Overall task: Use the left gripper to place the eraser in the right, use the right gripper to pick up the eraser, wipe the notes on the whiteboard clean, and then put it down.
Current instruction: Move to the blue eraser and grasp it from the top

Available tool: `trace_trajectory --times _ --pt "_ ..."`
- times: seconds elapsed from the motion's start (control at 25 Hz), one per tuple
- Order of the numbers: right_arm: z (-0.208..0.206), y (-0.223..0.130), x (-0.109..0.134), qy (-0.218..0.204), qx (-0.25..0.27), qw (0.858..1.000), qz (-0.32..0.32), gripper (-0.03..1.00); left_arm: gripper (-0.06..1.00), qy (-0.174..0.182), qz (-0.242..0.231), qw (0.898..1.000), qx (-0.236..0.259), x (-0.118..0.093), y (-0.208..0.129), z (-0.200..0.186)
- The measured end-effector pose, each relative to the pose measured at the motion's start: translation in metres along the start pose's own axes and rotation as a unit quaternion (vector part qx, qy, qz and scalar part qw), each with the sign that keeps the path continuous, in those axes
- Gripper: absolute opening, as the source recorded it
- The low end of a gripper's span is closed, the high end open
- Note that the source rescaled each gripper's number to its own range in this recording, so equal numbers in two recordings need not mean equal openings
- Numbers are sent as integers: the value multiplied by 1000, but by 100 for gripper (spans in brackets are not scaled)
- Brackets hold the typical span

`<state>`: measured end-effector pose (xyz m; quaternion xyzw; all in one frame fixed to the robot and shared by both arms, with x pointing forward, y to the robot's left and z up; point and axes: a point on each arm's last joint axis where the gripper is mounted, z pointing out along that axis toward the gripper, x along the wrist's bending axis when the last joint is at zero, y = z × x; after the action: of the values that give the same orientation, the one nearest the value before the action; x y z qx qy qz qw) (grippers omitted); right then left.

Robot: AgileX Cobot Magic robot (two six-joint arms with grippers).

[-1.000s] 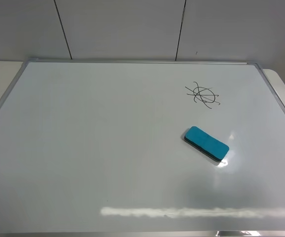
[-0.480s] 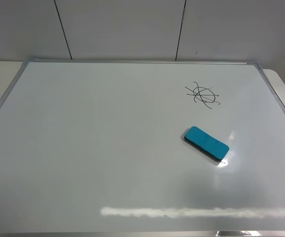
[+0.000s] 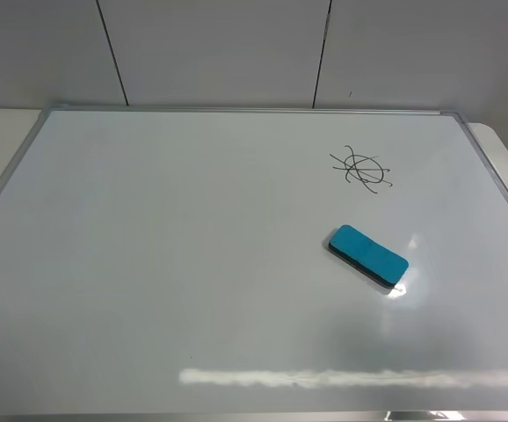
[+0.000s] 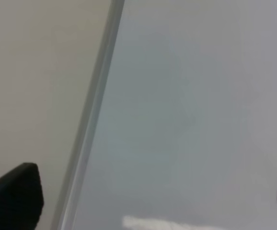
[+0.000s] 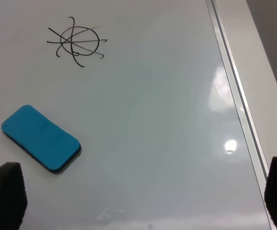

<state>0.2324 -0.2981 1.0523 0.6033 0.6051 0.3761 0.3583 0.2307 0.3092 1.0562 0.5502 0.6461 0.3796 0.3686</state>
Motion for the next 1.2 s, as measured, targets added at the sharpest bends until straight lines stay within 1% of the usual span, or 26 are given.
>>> trace_trajectory --times 0.68,0.76,0.88,0.96,1.04,1.12,1.2 --pt "0 0 0 0 0 1000 0 100 100 0 0 1000 0 0 0 0" --pt "-1 1 0 1 9 1000 9 100 100 0 0 1000 0 0 0 0" --pt "2 12 2 7 54 998 8 100 100 0 0 1000 0 0 0 0" --pt "11 25 4 21 103 994 -21 100 100 0 0 1000 0 0 0 0" --pt "26 38 8 52 148 986 -61 100 100 0 0 1000 0 0 0 0" --pt "46 50 12 80 194 973 -96 100 100 0 0 1000 0 0 0 0" --pt "70 61 16 103 225 960 -129 100 100 0 0 1000 0 0 0 0"
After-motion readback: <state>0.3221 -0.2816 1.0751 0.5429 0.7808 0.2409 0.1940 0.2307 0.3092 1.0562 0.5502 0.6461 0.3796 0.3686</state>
